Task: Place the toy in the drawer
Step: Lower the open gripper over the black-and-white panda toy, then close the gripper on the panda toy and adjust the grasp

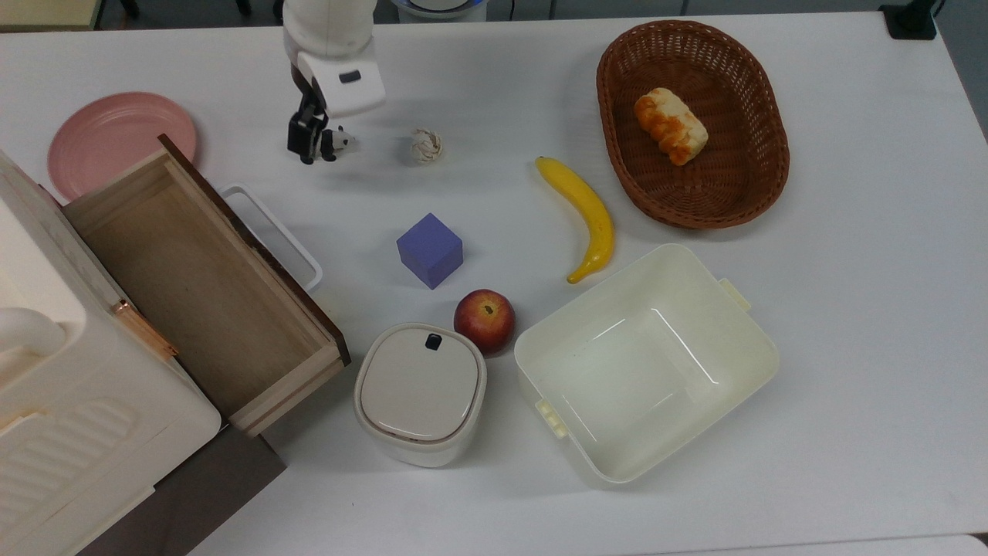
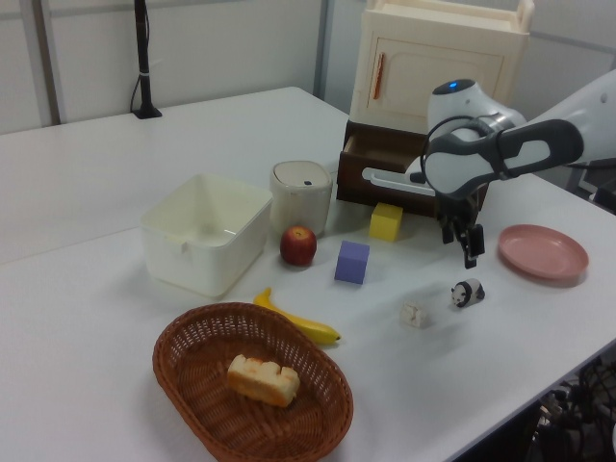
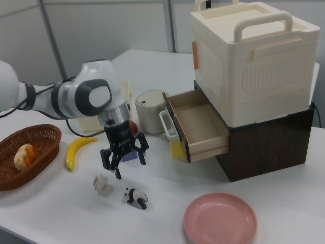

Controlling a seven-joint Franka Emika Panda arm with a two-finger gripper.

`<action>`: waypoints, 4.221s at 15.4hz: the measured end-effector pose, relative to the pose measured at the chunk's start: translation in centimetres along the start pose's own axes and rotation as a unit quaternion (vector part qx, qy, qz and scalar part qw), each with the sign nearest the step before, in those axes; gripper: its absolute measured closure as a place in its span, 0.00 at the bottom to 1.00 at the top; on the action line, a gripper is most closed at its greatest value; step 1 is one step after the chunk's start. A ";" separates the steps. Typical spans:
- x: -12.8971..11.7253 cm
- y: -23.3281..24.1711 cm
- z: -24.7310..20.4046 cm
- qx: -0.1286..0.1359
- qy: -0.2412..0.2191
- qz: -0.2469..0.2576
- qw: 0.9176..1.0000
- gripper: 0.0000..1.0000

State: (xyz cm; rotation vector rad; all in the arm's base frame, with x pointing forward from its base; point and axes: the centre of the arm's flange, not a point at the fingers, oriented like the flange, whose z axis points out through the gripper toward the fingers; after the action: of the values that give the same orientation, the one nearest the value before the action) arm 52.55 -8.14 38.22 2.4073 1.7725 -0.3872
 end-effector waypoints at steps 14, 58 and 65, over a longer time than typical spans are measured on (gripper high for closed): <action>-1.0 0.2 1.9 0.021 -0.002 -0.014 1.000 0.00; 0.3 1.6 6.6 0.044 -0.059 0.043 0.996 0.01; 0.6 1.3 7.1 0.049 -0.060 0.032 0.996 0.02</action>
State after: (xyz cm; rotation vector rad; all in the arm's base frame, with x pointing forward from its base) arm 53.05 -9.77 31.15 2.4427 1.6578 -0.6117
